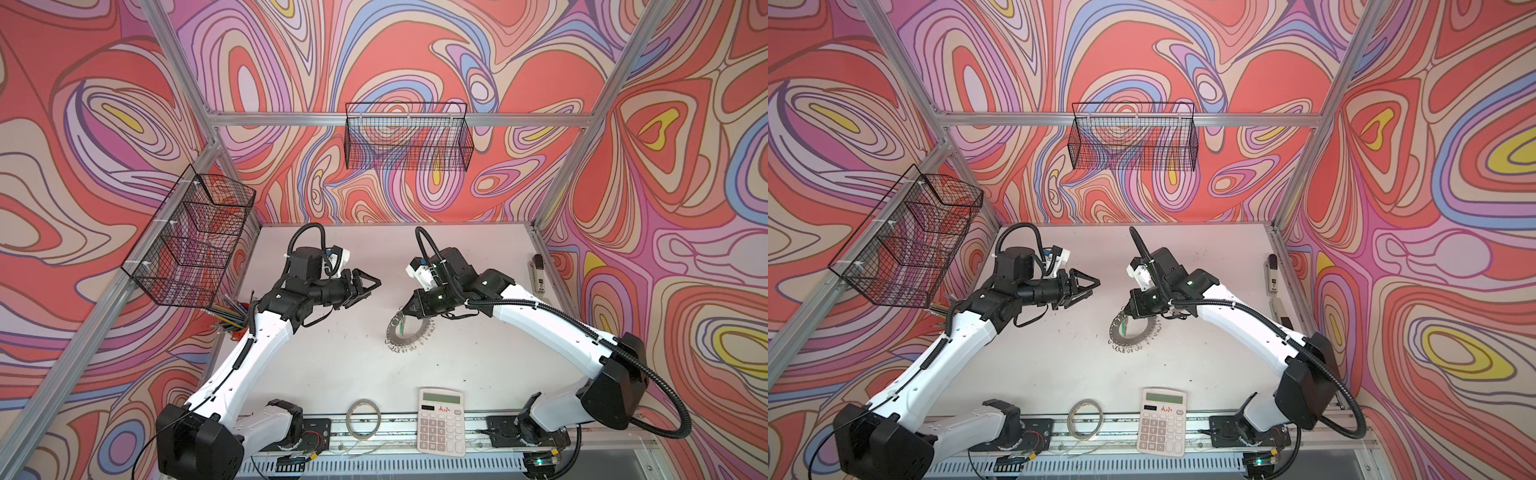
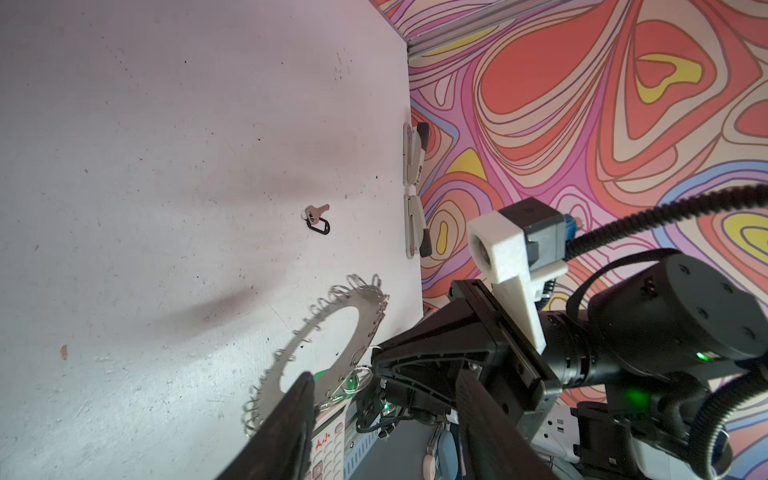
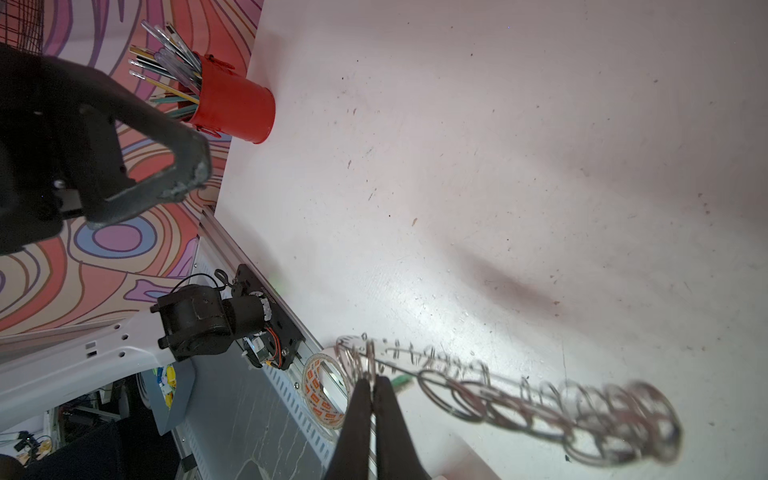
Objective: Put the keys on the keyring
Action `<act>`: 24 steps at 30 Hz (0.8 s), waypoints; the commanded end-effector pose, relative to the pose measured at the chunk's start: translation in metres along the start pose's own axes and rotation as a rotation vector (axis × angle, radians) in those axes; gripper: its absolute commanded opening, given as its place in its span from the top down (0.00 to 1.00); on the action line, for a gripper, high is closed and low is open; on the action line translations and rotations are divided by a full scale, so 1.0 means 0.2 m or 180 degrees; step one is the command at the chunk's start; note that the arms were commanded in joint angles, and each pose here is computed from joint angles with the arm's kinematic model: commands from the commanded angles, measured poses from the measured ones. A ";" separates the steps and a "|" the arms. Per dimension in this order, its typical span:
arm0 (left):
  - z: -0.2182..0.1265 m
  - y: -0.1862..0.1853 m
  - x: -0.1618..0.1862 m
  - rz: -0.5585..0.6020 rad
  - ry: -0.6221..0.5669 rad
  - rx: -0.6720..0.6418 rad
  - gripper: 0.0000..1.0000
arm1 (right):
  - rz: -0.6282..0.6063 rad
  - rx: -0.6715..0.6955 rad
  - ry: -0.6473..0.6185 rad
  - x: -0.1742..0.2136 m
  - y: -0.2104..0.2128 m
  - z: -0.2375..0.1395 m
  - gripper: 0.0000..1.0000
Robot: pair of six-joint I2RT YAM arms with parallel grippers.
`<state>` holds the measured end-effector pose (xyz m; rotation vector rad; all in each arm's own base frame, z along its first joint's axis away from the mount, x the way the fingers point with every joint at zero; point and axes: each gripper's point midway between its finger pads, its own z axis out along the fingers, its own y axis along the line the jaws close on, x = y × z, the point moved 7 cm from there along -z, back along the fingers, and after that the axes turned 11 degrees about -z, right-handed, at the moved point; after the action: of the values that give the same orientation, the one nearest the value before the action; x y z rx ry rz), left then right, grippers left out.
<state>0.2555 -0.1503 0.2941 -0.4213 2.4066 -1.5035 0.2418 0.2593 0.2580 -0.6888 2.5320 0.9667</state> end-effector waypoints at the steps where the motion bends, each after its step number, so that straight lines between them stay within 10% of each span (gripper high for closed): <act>1: -0.04 -0.03 0.01 0.0165 0.0116 -0.0030 0.44 | 0.0282 -0.0022 0.0072 0.02 -0.05 0.02 1.00; 24: 0.22 0.02 0.41 0.1423 0.0881 0.0127 0.56 | 0.1294 -0.0404 -0.0033 -0.05 -0.15 -0.06 1.00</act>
<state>0.1920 -0.2117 0.2720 0.2779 2.5271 -1.5125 0.2687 0.2320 0.2398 -0.2084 2.6860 1.1814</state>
